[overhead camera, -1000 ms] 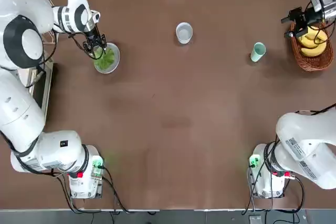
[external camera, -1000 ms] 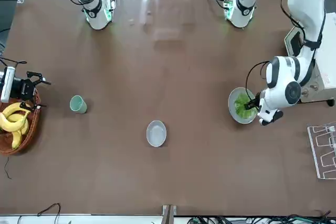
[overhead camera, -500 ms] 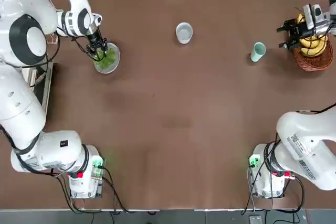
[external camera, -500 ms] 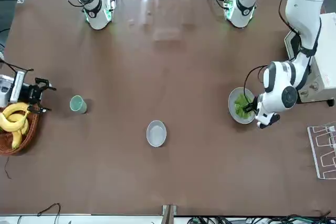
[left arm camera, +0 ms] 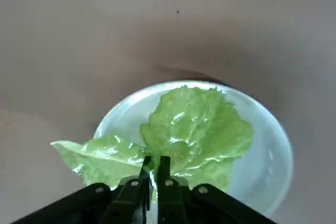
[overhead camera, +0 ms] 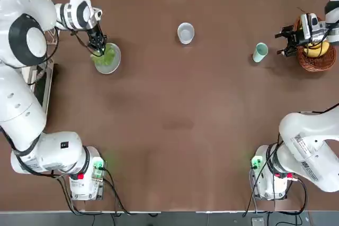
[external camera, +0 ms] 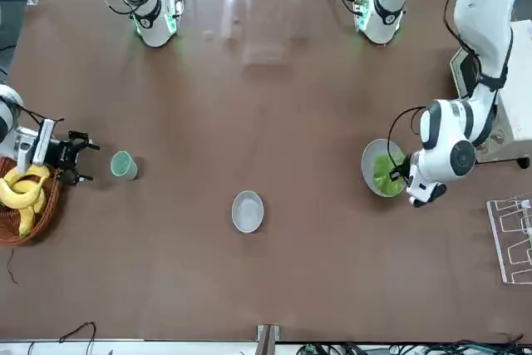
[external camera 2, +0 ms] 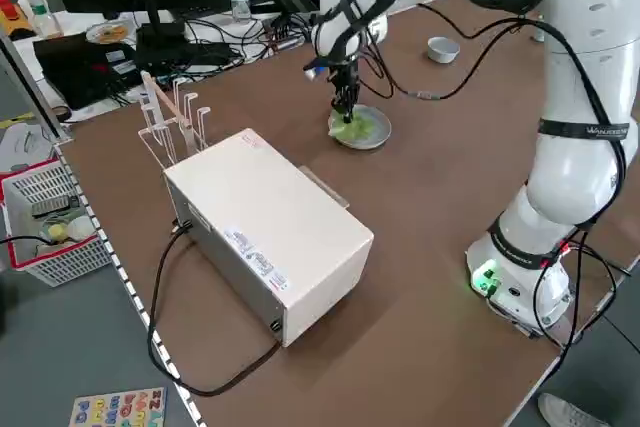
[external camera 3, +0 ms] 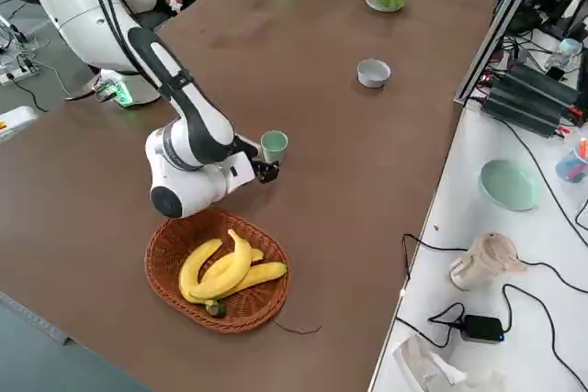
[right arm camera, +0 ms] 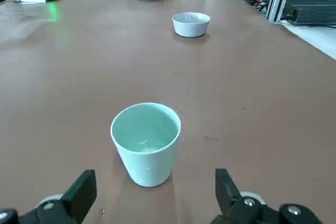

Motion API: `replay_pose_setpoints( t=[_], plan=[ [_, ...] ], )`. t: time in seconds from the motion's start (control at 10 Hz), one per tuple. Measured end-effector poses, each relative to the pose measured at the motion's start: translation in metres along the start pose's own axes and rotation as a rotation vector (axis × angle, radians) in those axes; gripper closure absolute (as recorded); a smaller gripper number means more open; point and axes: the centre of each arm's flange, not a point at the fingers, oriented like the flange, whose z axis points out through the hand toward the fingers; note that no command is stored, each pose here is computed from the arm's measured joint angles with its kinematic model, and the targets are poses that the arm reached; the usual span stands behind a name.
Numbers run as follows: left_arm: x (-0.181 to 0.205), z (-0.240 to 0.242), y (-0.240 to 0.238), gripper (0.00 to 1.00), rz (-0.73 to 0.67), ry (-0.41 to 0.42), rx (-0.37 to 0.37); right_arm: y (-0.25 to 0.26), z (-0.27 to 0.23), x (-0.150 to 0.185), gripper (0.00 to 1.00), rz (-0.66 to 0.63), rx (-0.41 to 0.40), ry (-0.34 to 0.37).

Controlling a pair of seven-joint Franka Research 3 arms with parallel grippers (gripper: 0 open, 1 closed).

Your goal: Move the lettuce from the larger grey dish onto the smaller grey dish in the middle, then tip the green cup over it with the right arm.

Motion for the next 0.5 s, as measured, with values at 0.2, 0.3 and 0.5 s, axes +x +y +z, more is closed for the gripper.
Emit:
replay_pose_setpoints(
  t=[0.2,0.3,0.5],
  plan=[
    [-0.029,-0.067,0.051,0.93,-0.034,-0.003,0.002,0.002,0.009,-0.014,0.00,-0.007,-0.023,-0.019],
    [-0.047,-0.091,0.086,0.93,-0.069,0.022,-0.020,0.004,0.018,-0.020,0.00,-0.003,-0.029,-0.026],
    [-0.077,-0.114,0.150,0.93,-0.137,0.052,-0.066,0.005,0.035,-0.026,0.00,0.004,-0.022,-0.015]
  ],
)
